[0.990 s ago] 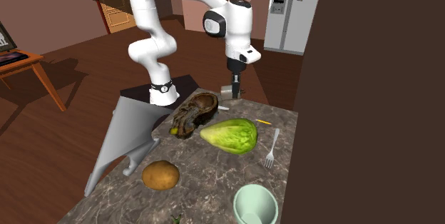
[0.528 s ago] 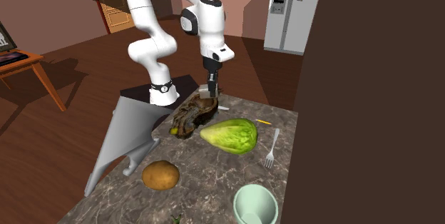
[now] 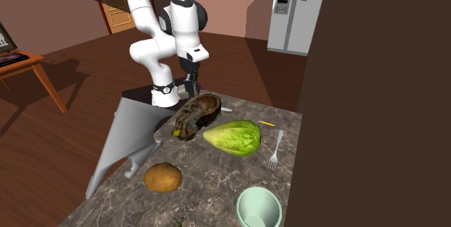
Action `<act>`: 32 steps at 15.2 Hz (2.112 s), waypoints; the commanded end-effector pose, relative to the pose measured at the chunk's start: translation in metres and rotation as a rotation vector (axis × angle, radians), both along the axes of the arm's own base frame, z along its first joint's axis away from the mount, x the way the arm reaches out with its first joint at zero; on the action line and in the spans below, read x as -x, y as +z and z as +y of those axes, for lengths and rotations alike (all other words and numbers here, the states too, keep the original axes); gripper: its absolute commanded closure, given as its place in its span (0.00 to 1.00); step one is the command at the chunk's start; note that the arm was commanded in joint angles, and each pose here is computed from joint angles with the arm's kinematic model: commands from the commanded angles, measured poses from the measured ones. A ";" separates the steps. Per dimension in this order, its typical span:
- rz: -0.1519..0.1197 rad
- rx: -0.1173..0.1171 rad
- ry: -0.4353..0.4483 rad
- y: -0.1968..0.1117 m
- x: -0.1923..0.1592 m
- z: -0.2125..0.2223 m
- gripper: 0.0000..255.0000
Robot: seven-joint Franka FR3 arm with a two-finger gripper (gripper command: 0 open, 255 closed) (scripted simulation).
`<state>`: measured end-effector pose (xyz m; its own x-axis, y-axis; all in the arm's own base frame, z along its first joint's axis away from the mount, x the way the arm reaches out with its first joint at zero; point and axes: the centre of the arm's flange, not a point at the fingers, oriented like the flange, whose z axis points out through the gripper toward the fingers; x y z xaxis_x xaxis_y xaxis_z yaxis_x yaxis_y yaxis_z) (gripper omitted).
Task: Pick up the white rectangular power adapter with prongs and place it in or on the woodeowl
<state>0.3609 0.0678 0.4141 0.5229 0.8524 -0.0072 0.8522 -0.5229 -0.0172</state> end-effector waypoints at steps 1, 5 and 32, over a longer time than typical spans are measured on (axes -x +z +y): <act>0.000 0.000 0.001 -0.007 0.005 -0.004 1.00; 0.000 0.000 0.001 -0.028 0.005 -0.004 1.00; 0.000 0.000 0.001 -0.018 0.004 -0.004 0.00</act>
